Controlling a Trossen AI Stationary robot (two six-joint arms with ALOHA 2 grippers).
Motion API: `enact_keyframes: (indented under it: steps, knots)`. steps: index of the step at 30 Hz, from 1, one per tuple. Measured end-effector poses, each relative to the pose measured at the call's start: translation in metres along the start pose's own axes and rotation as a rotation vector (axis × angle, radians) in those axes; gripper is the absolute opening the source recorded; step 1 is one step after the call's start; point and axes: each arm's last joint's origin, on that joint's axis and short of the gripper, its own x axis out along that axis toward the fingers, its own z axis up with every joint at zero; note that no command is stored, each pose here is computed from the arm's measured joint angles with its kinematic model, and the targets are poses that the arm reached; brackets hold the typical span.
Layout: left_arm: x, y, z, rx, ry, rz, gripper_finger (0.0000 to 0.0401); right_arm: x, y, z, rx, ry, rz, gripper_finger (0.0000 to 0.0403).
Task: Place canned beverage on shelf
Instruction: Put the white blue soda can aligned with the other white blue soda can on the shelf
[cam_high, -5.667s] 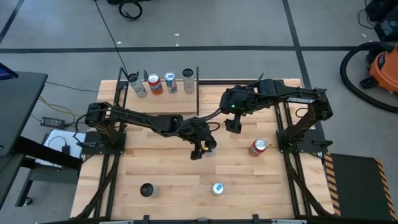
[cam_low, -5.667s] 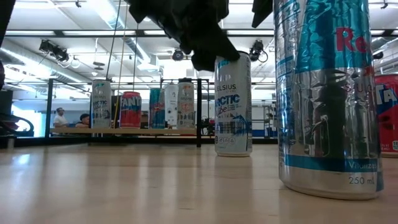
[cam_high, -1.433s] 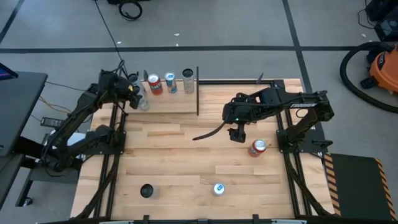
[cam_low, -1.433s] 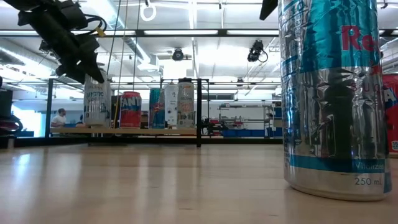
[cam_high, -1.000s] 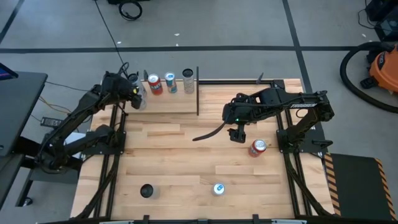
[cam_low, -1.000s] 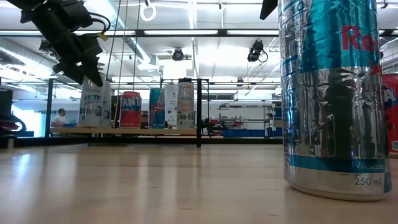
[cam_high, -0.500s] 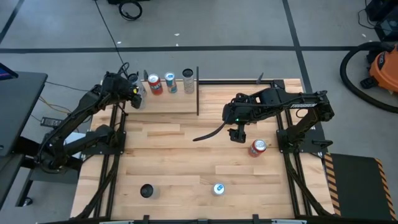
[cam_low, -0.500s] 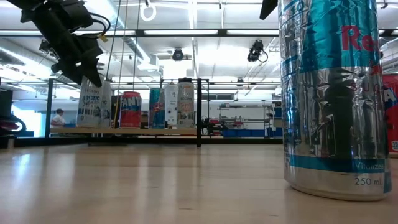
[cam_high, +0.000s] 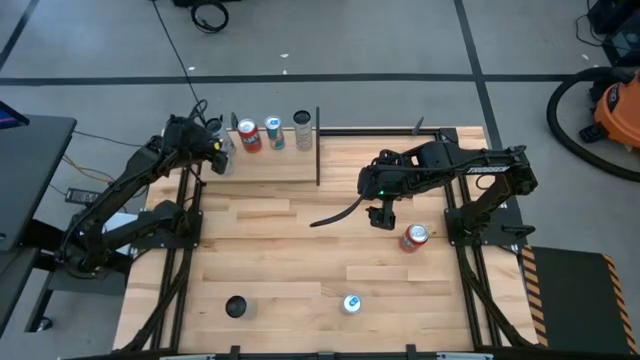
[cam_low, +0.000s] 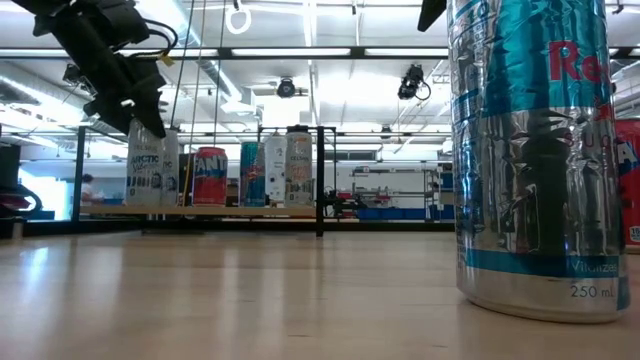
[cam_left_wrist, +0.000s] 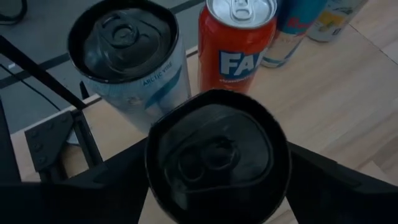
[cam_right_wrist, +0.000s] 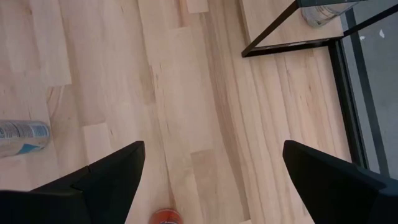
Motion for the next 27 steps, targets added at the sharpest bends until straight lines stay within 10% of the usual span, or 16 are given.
enact_keyframes:
  steps: [27]
  knots:
    - [-0.037,0.0,0.025,-0.148,-0.028,-0.026,0.0327,0.0,0.0,0.001,-0.016,-0.009,-0.002,0.0391]
